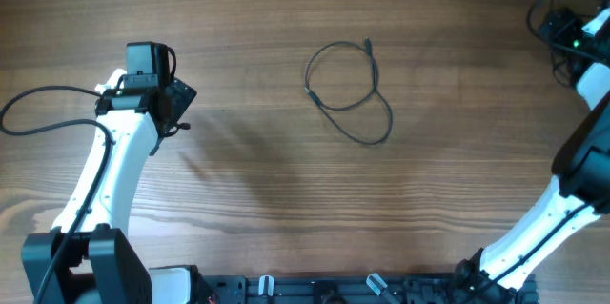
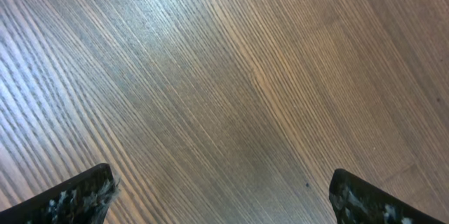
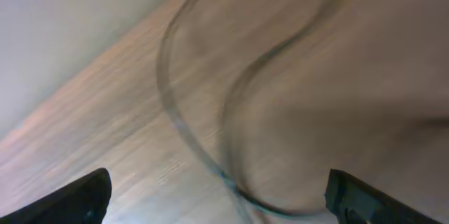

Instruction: Untangle cables

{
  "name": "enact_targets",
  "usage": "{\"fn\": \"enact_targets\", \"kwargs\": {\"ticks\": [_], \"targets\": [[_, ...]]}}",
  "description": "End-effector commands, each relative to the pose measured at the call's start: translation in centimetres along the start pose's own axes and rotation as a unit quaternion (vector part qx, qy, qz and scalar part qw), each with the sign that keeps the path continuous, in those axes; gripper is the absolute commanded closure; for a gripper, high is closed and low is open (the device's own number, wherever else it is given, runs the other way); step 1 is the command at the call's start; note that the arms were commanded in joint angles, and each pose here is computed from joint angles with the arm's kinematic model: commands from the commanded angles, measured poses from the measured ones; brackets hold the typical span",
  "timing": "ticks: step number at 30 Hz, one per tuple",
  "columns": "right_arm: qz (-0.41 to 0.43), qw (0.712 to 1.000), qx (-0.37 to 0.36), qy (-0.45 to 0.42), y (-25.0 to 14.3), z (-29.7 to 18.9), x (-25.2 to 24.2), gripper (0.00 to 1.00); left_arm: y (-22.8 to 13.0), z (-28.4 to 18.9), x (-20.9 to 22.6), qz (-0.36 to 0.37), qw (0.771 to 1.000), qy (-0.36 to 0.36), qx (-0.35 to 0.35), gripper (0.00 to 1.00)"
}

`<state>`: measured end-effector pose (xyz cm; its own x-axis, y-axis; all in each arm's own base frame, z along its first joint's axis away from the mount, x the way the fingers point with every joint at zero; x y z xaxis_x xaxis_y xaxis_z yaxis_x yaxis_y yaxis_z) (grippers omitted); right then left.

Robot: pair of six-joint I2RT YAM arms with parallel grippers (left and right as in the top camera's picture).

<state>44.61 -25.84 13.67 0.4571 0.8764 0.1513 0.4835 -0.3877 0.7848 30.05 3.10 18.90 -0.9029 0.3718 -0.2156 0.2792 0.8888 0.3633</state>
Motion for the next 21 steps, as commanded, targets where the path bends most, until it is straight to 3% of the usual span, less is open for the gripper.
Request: {"fn": "enact_targets", "kwargs": {"ticks": [1, 2, 4, 7, 15, 17, 19, 21], "targets": [[0.014, 0.971, -0.064, -0.231, 5.1, -6.4, -2.3, 0.00, 0.2, 0.2, 0.1, -0.009, 1.000, 0.005, -0.002, 0.00], [0.005, 0.955, -0.056, -0.293, 5.0, -7.2, -3.2, 0.01, 0.2, 0.2, 0.1, -0.009, 1.000, 0.005, -0.002, 0.00], [-0.040, 0.943, -0.011, -0.331, 4.1, -7.6, -4.7, 0.23, 0.2, 0.2, 0.1, -0.009, 1.000, 0.005, -0.002, 0.00], [-0.053, 0.943, 0.063, -0.321, 1.1, -7.3, -7.4, 0.76, 0.2, 0.2, 0.1, -0.009, 1.000, 0.005, -0.002, 0.00], [-0.009, 0.926, 0.156, -0.344, -3.6, -6.9, -14.0, 0.75, 0.2, 0.2, 0.1, -0.009, 1.000, 0.005, -0.002, 0.00], [-0.002, 0.917, 0.168, -0.362, -4.1, -7.4, -15.3, 0.67, 0.2, 0.2, 0.1, -0.009, 1.000, 0.005, -0.002, 0.00], [0.021, 0.901, 0.183, -0.393, -4.8, -8.5, -17.0, 0.67, 0.2, 0.2, 0.1, -0.009, 1.000, 0.005, -0.002, 0.00], [0.033, 0.891, 0.211, -0.400, -5.7, -9.3, -18.1, 0.81, 0.2, 0.2, 0.1, -0.009, 1.000, 0.005, -0.002, 0.00]]}}
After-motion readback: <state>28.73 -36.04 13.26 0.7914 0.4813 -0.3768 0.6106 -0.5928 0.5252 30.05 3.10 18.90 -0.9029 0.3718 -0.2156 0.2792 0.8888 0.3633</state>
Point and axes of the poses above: each gripper's point midway between its finger pads, its own z axis out along the fingers, its own x axis along the line the jaws close on, y = z × x, the point moved 10 cm from there along -z, back along the fingers, and after that the axes turned 12 degrees about -z, right-handed, at the moved point
